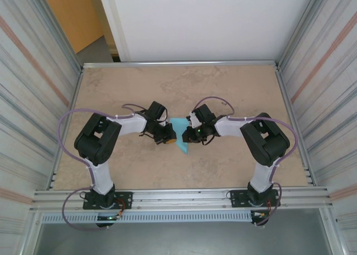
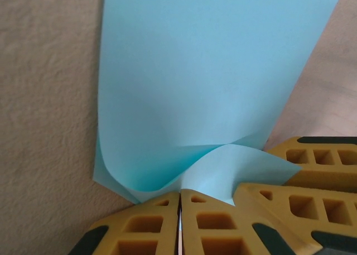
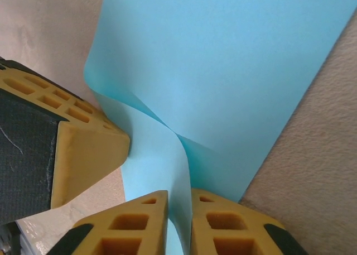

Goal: Fold a paper plane with a square sheet of paper (pick it up from the middle)
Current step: Third fold the triangle at the center of the table.

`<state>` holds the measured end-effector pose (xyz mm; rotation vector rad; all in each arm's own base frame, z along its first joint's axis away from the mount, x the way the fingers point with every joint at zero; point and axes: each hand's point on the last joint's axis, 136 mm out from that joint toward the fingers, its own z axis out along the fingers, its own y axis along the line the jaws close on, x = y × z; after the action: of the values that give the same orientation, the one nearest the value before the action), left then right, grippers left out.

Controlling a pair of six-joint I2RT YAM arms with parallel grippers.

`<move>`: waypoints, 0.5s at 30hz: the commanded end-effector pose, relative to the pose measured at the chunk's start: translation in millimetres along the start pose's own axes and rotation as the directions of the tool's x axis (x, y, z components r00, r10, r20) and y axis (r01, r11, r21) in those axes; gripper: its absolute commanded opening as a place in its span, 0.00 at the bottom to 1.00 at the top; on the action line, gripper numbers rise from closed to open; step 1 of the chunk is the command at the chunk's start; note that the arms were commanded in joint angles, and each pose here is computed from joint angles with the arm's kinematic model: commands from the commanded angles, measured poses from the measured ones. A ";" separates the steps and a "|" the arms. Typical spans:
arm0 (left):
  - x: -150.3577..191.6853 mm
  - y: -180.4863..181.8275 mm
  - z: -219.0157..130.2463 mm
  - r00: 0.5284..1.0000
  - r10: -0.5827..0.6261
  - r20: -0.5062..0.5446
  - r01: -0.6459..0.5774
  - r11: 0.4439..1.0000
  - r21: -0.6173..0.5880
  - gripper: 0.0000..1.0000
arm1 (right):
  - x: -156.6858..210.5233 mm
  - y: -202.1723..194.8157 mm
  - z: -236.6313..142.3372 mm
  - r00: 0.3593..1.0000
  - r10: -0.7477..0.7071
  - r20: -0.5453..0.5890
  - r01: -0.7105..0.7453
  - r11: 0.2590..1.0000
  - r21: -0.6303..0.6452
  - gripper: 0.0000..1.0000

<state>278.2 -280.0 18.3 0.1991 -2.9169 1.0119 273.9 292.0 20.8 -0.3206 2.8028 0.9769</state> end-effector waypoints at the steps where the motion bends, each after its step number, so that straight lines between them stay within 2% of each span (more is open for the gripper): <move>1: 8.2 19.8 3.4 1.000 -0.028 -0.013 0.027 0.996 -0.082 0.09 | -15.3 11.2 -22.0 0.998 -0.017 0.055 0.016 1.000 0.014 0.26; 4: 8.3 20.9 4.0 0.999 -0.029 -0.013 0.028 0.996 -0.087 0.09 | -20.3 10.2 -37.2 0.995 -0.009 0.099 0.004 0.999 0.049 0.31; 7: 8.4 21.4 4.0 0.999 -0.034 -0.011 0.033 0.996 -0.089 0.08 | -20.7 9.2 -47.0 0.993 -0.010 0.121 0.001 0.997 0.076 0.32; 15: 7.2 22.3 3.8 0.999 -0.044 -0.005 0.043 0.995 -0.092 0.08 | 1.7 45.1 -41.5 0.996 -0.072 0.049 0.073 0.997 -0.036 0.18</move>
<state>278.3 -279.6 17.6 0.2049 -2.9219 1.0035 275.3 286.6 71.2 -0.3278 2.7000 0.9401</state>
